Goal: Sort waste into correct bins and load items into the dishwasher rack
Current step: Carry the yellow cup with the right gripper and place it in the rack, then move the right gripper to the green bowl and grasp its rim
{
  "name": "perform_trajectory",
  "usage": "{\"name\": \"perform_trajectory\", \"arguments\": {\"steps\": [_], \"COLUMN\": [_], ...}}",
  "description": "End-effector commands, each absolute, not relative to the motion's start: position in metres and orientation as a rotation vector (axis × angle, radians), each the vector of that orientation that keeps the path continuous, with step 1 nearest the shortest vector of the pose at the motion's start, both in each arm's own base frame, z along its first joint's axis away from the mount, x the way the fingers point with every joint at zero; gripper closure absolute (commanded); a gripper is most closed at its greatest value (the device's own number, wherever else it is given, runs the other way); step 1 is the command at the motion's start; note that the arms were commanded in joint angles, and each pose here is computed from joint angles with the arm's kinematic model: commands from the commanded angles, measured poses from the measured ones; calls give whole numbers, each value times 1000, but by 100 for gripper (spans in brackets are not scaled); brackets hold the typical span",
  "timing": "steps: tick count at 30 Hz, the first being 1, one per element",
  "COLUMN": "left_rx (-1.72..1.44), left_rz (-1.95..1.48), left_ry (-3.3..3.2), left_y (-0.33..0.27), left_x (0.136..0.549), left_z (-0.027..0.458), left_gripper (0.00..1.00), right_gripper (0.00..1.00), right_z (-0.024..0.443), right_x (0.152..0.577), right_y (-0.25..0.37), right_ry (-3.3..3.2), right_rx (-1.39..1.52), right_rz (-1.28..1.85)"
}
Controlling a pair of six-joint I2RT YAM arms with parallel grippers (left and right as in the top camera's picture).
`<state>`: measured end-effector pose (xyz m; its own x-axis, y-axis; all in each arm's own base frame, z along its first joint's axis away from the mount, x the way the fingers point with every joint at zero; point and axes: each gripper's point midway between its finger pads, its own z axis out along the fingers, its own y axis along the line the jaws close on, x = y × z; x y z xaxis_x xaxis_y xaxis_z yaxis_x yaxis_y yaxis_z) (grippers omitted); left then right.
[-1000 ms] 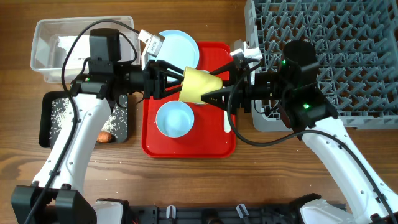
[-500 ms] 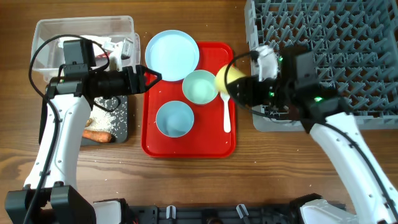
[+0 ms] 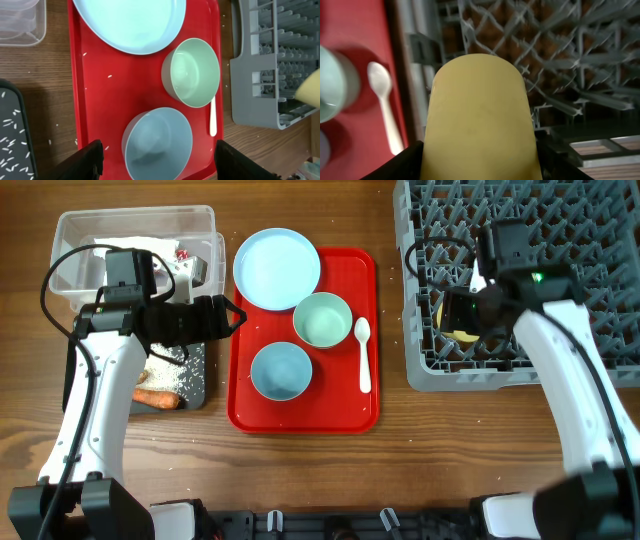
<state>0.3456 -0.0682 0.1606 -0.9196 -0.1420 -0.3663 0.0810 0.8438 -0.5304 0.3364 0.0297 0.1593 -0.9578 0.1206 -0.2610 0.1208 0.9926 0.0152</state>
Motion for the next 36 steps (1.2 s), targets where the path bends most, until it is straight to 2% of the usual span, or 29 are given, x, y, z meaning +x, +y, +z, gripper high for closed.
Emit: {"name": "perform_trajectory", "arguments": {"steps": [1, 8, 9, 10, 14, 21, 26, 29, 36], "left_rx": [-29, -28, -28, -28, -28, -29, -30, -64, -390], "left_rz": [-749, -748, -748, -748, -748, -749, -742, -657, -373], "left_ry": [2621, 2620, 2620, 2620, 2620, 2621, 2622, 2646, 2695], "left_y": [-65, -65, -65, -65, -65, -65, -64, -54, -13], "left_x": [347, 347, 347, 347, 347, 347, 347, 348, 349], "left_z": [163, 163, 163, 163, 163, 163, 162, 157, 142], "left_gripper": [30, 30, 29, 29, 29, 29, 28, 32, 32], "right_gripper": [47, 45, 39, 26, 0, 0, 0, 0, 1], "right_z": [133, 121, 121, 121, 122, 134, 200, 233, 230], "right_x": [337, 337, 337, 337, 343, 359, 373, 371, 365], "right_y": [36, 40, 40, 40, 40, 41, 48, 89, 166], "right_ry": [2983, 3024, 3022, 3022, 3001, 2932, 2785, 2687, 2650], "right_rx": [137, 127, 128, 136, 147, 168, 108, -81, -304], "right_rz": [144, 192, 192, 192, 195, 206, 228, 368, 453]}}
